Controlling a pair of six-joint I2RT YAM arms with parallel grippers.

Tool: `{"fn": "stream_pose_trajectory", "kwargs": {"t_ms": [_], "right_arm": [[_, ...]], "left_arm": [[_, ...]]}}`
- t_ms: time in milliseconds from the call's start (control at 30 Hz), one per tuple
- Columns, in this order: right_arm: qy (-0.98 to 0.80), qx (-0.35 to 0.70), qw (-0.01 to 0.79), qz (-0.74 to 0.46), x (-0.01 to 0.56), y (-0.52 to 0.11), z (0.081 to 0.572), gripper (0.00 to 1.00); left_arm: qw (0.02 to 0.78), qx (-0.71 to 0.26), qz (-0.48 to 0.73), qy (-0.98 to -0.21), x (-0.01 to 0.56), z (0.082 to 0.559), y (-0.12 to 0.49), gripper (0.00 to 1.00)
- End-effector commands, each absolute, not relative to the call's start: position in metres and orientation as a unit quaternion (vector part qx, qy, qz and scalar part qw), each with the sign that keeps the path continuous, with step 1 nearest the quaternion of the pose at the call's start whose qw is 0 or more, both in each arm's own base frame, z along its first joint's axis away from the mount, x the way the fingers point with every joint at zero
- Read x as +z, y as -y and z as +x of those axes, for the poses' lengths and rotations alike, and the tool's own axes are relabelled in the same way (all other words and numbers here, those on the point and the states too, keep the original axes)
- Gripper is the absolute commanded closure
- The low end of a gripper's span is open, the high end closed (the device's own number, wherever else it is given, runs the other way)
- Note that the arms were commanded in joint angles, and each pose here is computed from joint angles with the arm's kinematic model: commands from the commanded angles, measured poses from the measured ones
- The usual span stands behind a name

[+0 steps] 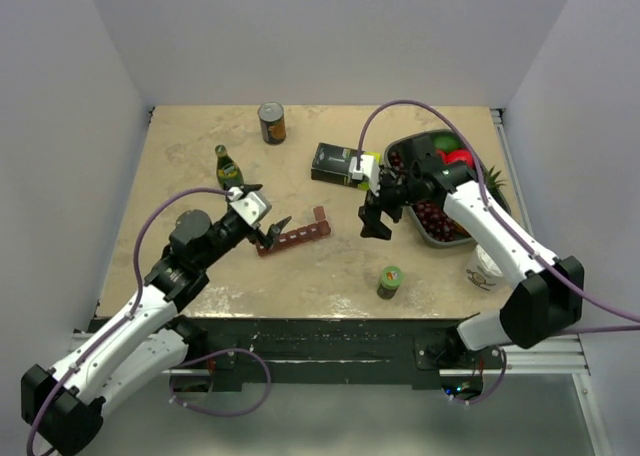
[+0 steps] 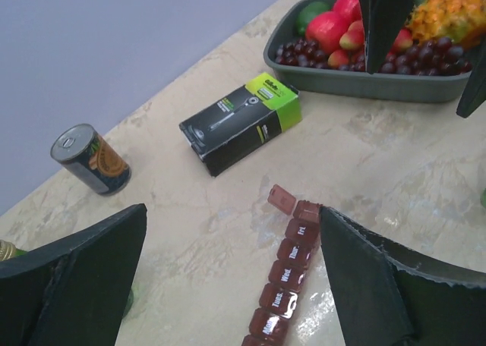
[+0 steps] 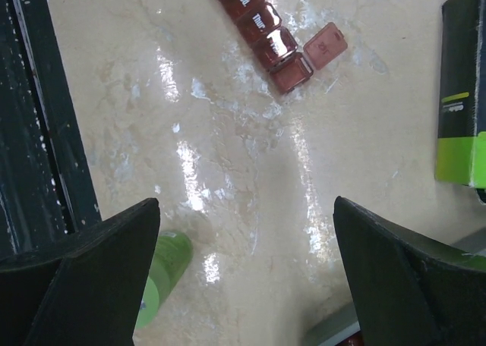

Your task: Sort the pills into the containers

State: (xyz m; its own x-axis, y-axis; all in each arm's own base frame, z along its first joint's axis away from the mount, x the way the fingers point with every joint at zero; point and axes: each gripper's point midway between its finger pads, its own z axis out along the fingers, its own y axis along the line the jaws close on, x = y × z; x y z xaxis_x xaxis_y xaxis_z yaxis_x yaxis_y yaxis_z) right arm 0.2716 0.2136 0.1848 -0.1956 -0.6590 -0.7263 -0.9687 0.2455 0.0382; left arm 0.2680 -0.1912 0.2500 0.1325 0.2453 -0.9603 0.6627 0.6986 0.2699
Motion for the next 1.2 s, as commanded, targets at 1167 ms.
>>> {"fn": "stream_pose_trajectory", "kwargs": {"t_ms": [1167], "right_arm": [[-0.590,0.188,0.207,-0.758,0.104,-0.157,0.171,0.07]], "left_arm": [[0.672,-0.234,0.364,-0.601,0.263,0.246,0.209,0.00]]}}
